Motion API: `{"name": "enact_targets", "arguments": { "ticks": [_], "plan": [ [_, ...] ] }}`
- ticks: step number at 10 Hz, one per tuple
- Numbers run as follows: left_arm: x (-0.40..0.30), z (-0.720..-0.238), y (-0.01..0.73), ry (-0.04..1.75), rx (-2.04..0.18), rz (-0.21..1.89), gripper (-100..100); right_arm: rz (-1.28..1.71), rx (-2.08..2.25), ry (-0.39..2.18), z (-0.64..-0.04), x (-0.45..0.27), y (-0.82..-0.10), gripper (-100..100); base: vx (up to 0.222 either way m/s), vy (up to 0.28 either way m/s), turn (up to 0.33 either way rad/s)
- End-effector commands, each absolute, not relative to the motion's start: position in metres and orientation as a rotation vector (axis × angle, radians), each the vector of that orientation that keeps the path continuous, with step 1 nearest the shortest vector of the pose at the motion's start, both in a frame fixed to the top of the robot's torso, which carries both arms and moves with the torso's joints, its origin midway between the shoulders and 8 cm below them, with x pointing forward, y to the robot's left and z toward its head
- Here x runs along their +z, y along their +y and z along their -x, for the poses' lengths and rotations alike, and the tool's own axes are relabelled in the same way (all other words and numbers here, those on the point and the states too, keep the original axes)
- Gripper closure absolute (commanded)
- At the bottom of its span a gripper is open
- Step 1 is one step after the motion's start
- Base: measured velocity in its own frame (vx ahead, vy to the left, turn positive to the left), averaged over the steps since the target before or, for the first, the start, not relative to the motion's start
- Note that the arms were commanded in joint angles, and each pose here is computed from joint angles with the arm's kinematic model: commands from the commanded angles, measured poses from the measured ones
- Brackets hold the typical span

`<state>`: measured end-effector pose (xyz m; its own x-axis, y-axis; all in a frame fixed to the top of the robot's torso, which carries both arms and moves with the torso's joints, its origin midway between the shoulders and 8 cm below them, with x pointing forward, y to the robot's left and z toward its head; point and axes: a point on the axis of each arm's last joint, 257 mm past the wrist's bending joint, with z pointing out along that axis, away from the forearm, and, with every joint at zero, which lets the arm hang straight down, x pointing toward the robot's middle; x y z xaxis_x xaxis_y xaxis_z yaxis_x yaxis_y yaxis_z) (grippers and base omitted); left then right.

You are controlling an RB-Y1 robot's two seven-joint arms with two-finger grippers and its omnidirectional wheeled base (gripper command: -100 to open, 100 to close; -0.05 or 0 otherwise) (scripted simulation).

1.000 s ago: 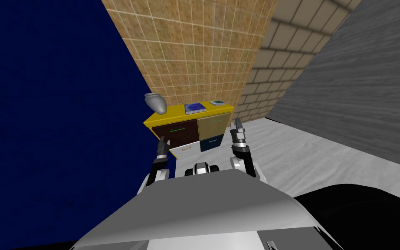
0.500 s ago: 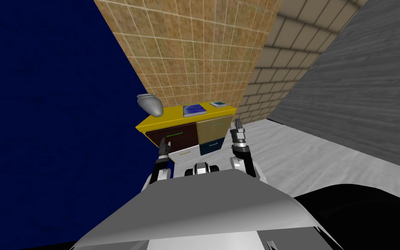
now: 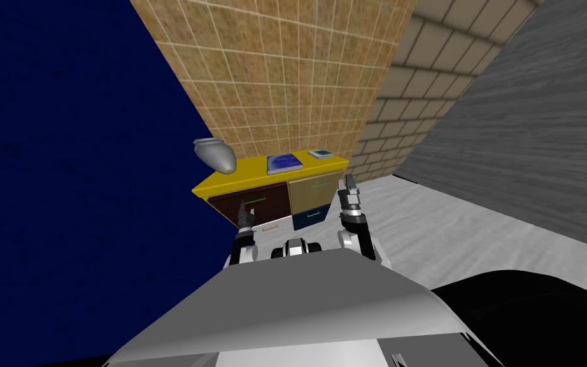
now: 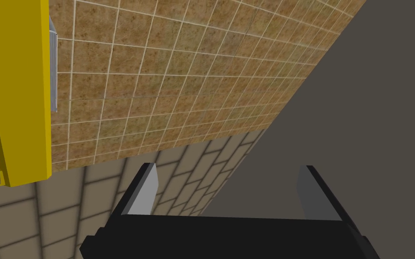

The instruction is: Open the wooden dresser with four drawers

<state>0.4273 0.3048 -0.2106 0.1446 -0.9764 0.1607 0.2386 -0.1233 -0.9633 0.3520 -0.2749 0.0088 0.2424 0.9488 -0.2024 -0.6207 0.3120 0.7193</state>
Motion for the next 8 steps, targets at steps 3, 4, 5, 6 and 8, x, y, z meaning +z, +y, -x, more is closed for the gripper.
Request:
{"name": "enact_targets", "arguments": {
  "ticks": [3, 4, 5, 6, 8],
  "plan": [
    [-0.213, -0.436, 0.325, 0.813, -1.252, 1.228, -100, -0.564, 1.154, 0.696, -0.352, 0.009, -0.275, 0, -0.052, 0.001, -0.172],
    [-0.213, -0.443, 0.341, 0.801, -1.222, 1.225, -100, -0.564, 1.154, 0.697, -0.352, 0.009, -0.275, 0, -0.110, 0.026, -0.260],
    [-0.213, -0.443, 0.348, 0.793, -1.209, 1.227, -100, -0.564, 1.154, 0.697, -0.352, 0.009, -0.275, 0, -0.099, 0.023, -0.140],
    [-0.215, -0.451, 0.363, 0.784, -1.181, 1.233, -100, -0.564, 1.154, 0.697, -0.352, 0.009, -0.275, 0, -0.119, -0.001, -0.279],
    [-0.214, -0.456, 0.384, 0.760, -1.144, 1.235, -100, -0.564, 1.154, 0.697, -0.352, 0.009, -0.275, 0, -0.094, -0.004, -0.192]
  ]
}}
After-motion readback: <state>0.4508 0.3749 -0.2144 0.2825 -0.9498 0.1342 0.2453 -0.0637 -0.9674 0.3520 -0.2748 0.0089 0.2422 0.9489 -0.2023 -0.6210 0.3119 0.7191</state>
